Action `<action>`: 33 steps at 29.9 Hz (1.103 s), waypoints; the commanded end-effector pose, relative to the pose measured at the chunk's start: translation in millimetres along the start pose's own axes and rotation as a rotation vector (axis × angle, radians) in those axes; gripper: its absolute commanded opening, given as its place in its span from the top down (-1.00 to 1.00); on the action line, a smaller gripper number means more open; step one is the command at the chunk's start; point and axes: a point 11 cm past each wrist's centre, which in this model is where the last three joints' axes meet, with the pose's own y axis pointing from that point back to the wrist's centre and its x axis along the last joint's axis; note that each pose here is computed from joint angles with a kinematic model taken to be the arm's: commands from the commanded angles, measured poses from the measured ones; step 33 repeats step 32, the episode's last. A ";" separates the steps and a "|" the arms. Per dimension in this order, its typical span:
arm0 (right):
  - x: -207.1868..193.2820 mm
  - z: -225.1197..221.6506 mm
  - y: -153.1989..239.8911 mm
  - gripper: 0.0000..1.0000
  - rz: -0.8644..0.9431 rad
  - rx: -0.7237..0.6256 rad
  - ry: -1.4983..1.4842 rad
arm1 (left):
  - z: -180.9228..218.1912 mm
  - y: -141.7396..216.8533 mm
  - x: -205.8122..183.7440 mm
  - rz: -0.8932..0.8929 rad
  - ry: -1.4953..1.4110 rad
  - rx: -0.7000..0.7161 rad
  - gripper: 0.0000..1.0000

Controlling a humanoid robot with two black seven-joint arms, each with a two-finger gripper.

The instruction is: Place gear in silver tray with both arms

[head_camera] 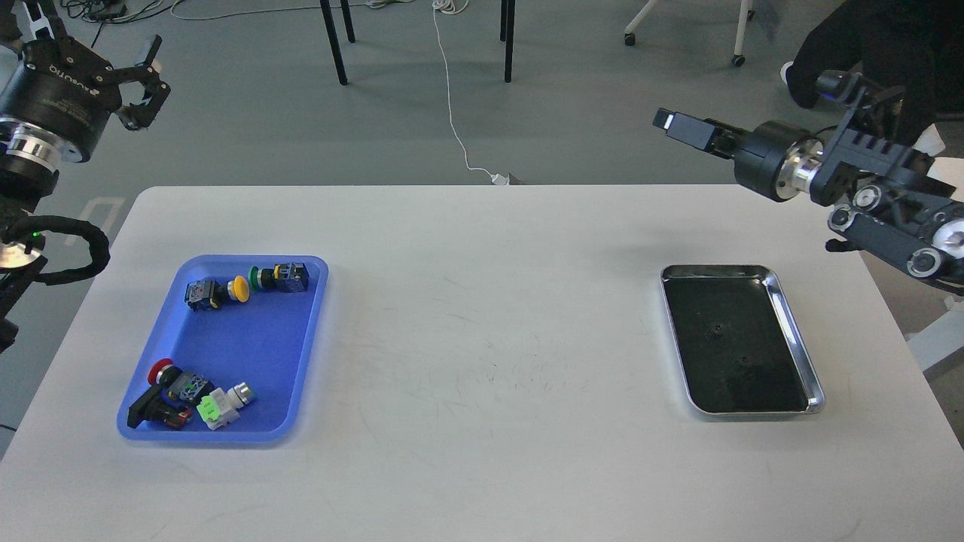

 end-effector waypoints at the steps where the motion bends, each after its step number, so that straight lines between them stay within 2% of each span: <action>1: -2.7 -5.9 -14.6 -0.97 0.143 0.032 -0.272 | -28.2 -5.7 -12.6 -0.020 0.035 0.040 -0.96; 7: -8.1 -17.6 -27.4 -0.97 0.274 0.084 -0.658 | -58.5 -16.9 -14.6 0.013 0.086 0.065 -0.96; 14: 18.5 7.7 -24.6 -0.97 0.504 0.102 -1.218 | -82.5 -20.5 -21.3 0.030 0.156 0.118 -0.96; 18: 36.5 39.7 -8.3 -0.96 0.598 0.139 -1.415 | -101.4 -21.8 -32.9 0.022 0.207 0.144 -0.96; 21: 47.4 53.9 2.9 -0.96 0.652 0.206 -1.548 | -99.4 -23.8 -33.2 0.038 0.243 0.118 -0.96; 25: 39.3 63.0 7.5 -0.96 0.638 0.218 -1.651 | -96.3 -24.8 -32.1 0.047 0.257 0.101 -0.96; 33: 25.7 66.4 11.8 -0.98 0.590 0.265 -1.669 | -98.9 -23.3 -32.3 0.051 0.260 0.104 -0.96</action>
